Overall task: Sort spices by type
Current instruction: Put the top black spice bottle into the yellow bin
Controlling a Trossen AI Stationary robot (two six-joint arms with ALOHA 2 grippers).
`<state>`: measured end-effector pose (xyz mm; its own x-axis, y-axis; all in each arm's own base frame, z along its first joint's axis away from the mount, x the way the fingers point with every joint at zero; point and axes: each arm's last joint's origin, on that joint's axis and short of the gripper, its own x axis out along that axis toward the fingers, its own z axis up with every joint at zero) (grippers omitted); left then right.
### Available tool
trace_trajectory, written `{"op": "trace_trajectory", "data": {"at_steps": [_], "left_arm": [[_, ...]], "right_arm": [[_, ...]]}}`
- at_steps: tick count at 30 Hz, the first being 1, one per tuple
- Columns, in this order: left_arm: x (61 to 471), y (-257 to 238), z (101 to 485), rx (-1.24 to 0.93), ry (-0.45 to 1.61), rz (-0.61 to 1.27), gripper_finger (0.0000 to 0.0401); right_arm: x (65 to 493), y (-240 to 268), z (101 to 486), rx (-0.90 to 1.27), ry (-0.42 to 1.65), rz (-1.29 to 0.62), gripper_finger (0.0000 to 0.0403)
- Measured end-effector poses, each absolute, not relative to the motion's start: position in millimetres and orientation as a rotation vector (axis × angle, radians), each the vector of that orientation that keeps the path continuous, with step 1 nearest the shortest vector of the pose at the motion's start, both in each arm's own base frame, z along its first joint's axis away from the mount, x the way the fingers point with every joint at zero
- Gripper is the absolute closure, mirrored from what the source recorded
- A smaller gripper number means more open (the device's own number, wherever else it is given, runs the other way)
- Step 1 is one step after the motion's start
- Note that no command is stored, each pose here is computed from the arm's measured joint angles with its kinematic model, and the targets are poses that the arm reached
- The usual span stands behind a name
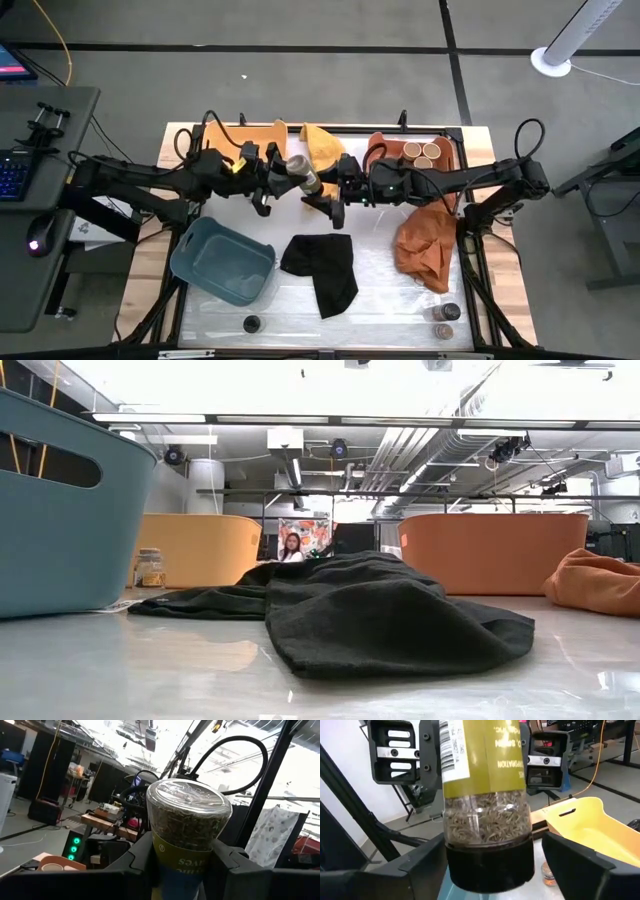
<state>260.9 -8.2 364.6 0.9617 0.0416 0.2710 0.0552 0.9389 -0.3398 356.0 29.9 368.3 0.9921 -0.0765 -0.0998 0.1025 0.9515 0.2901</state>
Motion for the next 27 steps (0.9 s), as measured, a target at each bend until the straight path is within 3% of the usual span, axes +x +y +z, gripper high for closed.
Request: {"op": "trace_trajectory", "data": {"at_steps": [8, 18, 27], "left_arm": [[261.5, -8.1, 362.4, -0.358, -0.256, -0.002, 0.0297], [256.3, -7.9, 362.7, -0.325, -0.219, 0.007, 0.0233], [228.0, -9.7, 359.7, -0.213, 0.041, -0.024, 0.0163]], "right_arm": [[356.1, 30.0, 369.5, 0.292, 0.075, -0.094, 0.0201], [353.2, 30.0, 368.5, 0.273, 0.113, -0.082, 0.0204], [325.8, 27.5, 364.9, 0.256, 0.342, -0.107, 0.0204]]}}
